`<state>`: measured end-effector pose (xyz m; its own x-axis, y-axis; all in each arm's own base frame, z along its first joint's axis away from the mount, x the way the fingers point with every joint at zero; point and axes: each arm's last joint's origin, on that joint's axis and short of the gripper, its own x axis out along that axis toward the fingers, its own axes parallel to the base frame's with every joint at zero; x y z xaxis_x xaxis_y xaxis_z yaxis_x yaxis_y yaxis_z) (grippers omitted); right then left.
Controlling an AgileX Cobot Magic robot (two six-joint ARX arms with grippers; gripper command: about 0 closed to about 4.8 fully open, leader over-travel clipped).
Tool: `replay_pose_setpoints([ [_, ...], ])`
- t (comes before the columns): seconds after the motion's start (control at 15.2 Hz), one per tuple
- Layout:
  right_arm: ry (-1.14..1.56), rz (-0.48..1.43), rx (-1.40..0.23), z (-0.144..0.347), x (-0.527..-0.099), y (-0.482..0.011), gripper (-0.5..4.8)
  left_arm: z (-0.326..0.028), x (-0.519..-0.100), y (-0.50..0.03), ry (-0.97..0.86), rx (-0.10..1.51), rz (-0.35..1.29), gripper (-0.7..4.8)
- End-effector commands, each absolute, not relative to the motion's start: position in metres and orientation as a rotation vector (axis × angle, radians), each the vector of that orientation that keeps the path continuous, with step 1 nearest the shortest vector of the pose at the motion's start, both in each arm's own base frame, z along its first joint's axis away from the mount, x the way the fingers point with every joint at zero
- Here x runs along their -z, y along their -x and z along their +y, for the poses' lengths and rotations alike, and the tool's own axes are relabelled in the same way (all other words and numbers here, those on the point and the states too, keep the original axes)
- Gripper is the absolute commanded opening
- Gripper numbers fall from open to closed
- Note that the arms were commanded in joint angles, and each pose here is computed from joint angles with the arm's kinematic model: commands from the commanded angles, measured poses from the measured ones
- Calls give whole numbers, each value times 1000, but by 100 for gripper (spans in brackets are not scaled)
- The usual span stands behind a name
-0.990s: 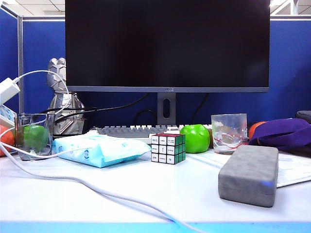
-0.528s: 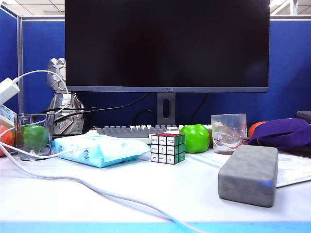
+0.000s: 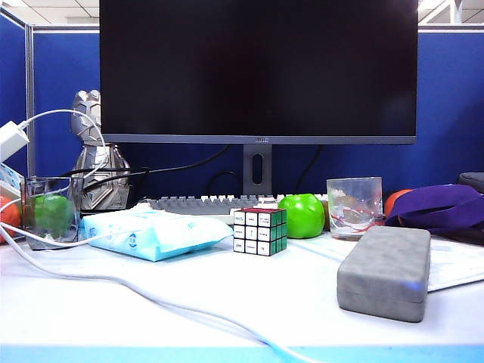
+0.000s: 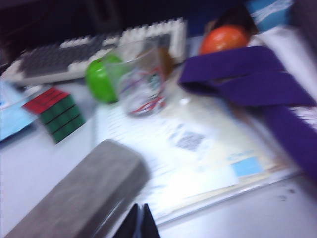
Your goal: Pick up the glasses, fold the temples of the glasses, place the glasses into the glasses case, and finally close the glasses case.
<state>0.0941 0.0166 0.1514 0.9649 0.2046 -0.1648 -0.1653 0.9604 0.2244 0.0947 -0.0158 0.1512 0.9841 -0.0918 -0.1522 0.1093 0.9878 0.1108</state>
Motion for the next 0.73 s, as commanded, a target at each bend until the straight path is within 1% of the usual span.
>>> replay_pose_setpoints([
  [0.07,-123,159,-89,7,-149,-96,-1,-16,-149,-94,-118,110,164,-4],
  [0.26,22,173,-90,5,-147,-96,-1,-16,-149,-94,-118,112,164,-4],
  [0.73,28,171,-90,5,-147,-96,-1,-16,-149,-94,-118,112,164,-4],
])
